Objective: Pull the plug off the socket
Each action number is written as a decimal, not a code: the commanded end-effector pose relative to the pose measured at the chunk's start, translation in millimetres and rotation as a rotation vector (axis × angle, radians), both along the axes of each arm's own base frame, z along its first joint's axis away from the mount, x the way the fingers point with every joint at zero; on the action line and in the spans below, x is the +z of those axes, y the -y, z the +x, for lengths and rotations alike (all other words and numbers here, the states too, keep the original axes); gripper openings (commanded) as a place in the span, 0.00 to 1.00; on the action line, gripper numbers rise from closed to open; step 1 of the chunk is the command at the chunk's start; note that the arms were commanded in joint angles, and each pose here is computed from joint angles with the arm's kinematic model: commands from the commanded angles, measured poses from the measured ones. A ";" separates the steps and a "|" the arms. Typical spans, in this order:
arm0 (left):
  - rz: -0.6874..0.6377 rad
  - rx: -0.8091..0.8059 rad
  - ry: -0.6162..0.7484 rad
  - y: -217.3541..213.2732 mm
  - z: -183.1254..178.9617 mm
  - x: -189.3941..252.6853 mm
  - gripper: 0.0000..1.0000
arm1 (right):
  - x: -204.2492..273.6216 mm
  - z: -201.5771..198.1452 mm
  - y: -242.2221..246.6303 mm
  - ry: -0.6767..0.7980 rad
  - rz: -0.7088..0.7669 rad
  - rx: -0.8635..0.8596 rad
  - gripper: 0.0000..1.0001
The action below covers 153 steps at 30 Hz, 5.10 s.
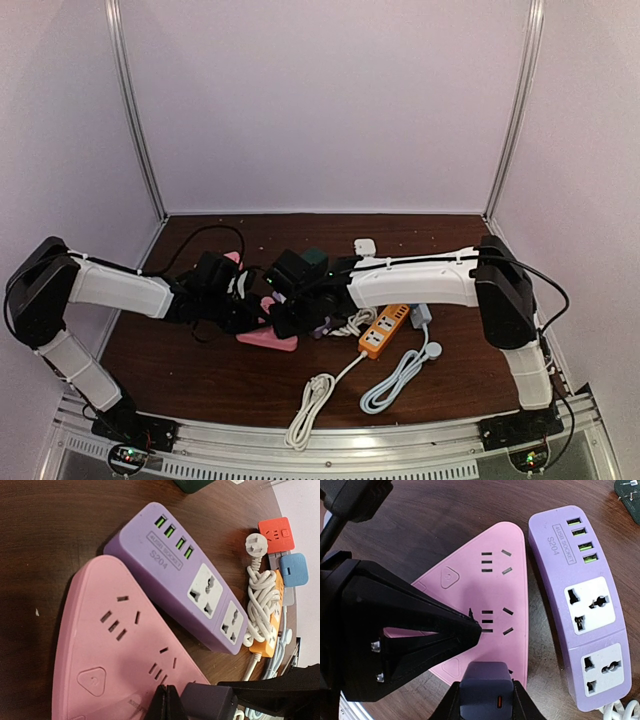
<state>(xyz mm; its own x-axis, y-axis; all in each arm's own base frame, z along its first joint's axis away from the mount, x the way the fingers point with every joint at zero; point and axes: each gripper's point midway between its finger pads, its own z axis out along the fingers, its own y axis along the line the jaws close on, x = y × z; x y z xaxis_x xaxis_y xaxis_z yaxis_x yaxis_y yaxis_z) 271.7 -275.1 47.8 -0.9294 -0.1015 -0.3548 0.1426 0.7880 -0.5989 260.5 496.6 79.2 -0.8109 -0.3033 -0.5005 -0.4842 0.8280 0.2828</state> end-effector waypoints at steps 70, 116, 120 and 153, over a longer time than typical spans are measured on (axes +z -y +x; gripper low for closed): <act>0.256 0.030 -0.159 -44.5 -24.5 -54.0 0.00 | 109.6 40.8 56.9 0.127 0.122 -0.095 0.14; -0.084 0.026 -0.063 -21.3 12.1 16.5 0.03 | 22.5 18.6 -44.2 0.030 0.173 0.038 0.12; -0.030 0.018 -0.127 -29.1 -0.9 -3.3 0.02 | 19.7 21.0 -43.5 0.039 0.158 0.033 0.12; 0.284 0.091 -0.257 -84.5 -29.1 -57.9 0.00 | 82.7 35.5 -11.1 0.146 0.204 0.001 0.12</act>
<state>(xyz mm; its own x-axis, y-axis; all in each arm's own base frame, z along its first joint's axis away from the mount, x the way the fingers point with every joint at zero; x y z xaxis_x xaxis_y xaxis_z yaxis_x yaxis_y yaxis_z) 286.2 -236.7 45.6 -0.9428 -0.1389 -0.3029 0.0612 0.8212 -0.5673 284.6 522.3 121.5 -0.7571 -0.2490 -0.6040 -0.5359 0.7654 0.3563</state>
